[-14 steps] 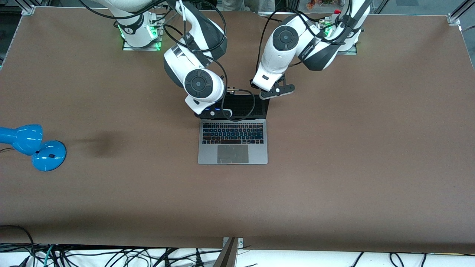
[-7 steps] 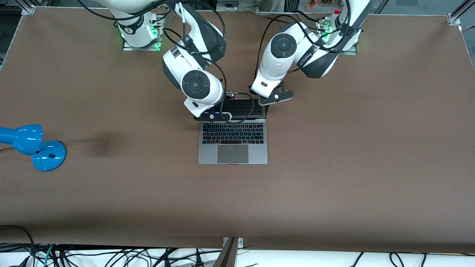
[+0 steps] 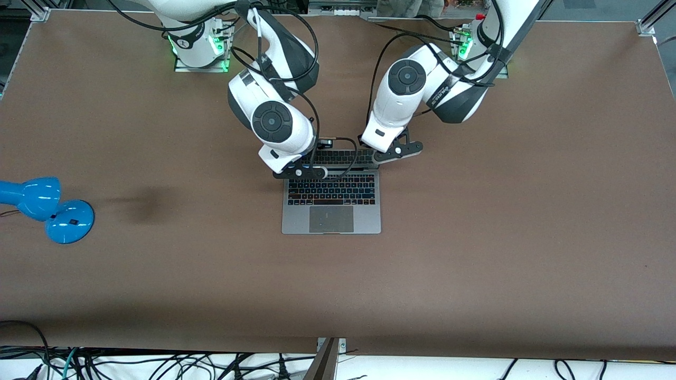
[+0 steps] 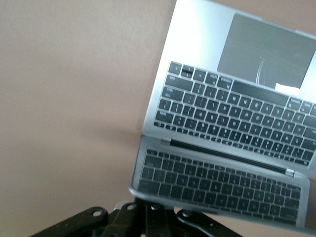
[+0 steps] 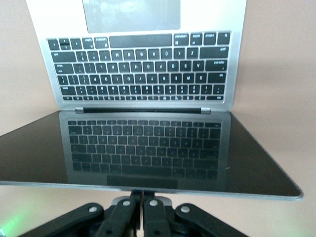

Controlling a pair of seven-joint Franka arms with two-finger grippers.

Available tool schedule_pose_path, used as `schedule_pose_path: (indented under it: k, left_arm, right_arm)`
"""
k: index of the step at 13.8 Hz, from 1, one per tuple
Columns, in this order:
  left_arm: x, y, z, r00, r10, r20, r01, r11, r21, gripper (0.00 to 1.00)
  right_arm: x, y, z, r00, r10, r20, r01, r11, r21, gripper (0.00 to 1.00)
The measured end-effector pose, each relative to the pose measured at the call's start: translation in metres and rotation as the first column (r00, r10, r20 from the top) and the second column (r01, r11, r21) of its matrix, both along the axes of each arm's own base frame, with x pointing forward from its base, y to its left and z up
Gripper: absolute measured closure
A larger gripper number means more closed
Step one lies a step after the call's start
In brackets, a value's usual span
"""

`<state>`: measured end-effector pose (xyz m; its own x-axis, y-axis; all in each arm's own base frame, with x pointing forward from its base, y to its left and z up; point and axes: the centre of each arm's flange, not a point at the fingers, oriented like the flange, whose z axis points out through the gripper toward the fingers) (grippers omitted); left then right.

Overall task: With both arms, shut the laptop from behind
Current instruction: 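Push the screen forward with both grippers, tilting it toward the keyboard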

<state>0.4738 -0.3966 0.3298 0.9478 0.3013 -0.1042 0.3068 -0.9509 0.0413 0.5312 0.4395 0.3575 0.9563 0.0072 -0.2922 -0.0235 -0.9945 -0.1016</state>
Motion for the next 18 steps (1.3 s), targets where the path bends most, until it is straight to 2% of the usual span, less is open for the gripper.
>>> schedule_pose_path:
  k: [7,11,16,18]
  left_arm:
    - [0.033,-0.002,-0.001,1.000,0.005,-0.019,-0.004,1.000,0.012,0.99]
    - [0.044,-0.003,-0.005,1.000,0.001,-0.011,-0.001,1.000,0.019,0.99]
    - [0.061,-0.003,-0.008,0.999,0.011,-0.031,-0.010,1.000,0.023,0.99]
    - [0.064,-0.004,-0.010,0.999,0.012,-0.035,-0.011,1.000,0.022,0.99]
  right_arm:
    - [0.016,-0.009,-0.013,0.999,-0.005,0.040,0.005,1.000,0.011,0.94]
    - [0.021,-0.013,-0.014,0.998,0.011,0.054,-0.012,1.000,0.018,0.94]
    - [0.027,-0.013,-0.026,0.997,0.021,0.078,-0.023,0.999,0.025,0.94]
    - [0.031,-0.013,-0.035,0.993,0.037,0.109,-0.038,0.999,0.012,0.95]
